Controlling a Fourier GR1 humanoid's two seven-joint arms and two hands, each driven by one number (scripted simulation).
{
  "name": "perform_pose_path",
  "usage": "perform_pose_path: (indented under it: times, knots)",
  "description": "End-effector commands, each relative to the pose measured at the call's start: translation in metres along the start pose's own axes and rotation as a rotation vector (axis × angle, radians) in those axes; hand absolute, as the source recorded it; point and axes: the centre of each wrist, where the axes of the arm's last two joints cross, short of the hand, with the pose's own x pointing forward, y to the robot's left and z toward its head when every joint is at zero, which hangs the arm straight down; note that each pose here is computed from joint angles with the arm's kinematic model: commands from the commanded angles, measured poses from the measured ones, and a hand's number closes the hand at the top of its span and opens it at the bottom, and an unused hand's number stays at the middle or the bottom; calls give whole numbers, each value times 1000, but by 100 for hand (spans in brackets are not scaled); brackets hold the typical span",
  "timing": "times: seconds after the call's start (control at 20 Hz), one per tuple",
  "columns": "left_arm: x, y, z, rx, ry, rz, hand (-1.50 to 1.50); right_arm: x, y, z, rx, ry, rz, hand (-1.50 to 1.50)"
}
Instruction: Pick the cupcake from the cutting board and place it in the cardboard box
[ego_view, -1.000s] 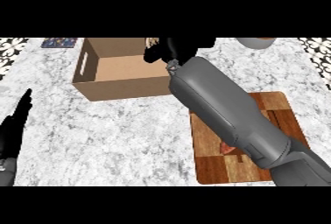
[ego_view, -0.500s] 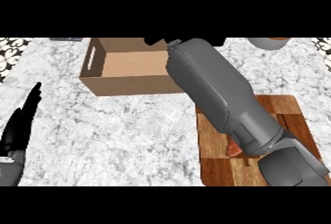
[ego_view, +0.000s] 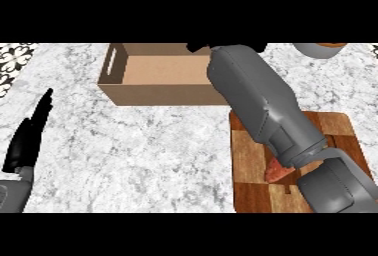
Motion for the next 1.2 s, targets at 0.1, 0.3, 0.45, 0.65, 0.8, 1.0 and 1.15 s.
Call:
perform_pose_path:
  times: [0.1,0.3,0.45,0.65,0.8,1.0,1.15]
  knots:
    - [-7,-5,1,-13,0,8,0,-18,10,-5,39,159,-112,-150]
    - [1,-8,-4,-7,-17,9,0,-35,21,-6,37,114,-138,-150]
    - [5,1,-7,-30,-18,15,0,-28,10,-12,-25,56,-183,-150]
    - [-3,-11,-4,-7,6,13,0,-31,22,0,-143,-32,-268,-150]
    - [-5,3,-5,1,9,15,0,-19,4,-10,-232,-27,-368,-150]
    - [-5,1,-7,6,16,0,0,-32,7,-12,-282,-7,-461,-150]
    - [-12,0,0,38,40,-2,0,-23,7,-3,-283,-37,-528,-150]
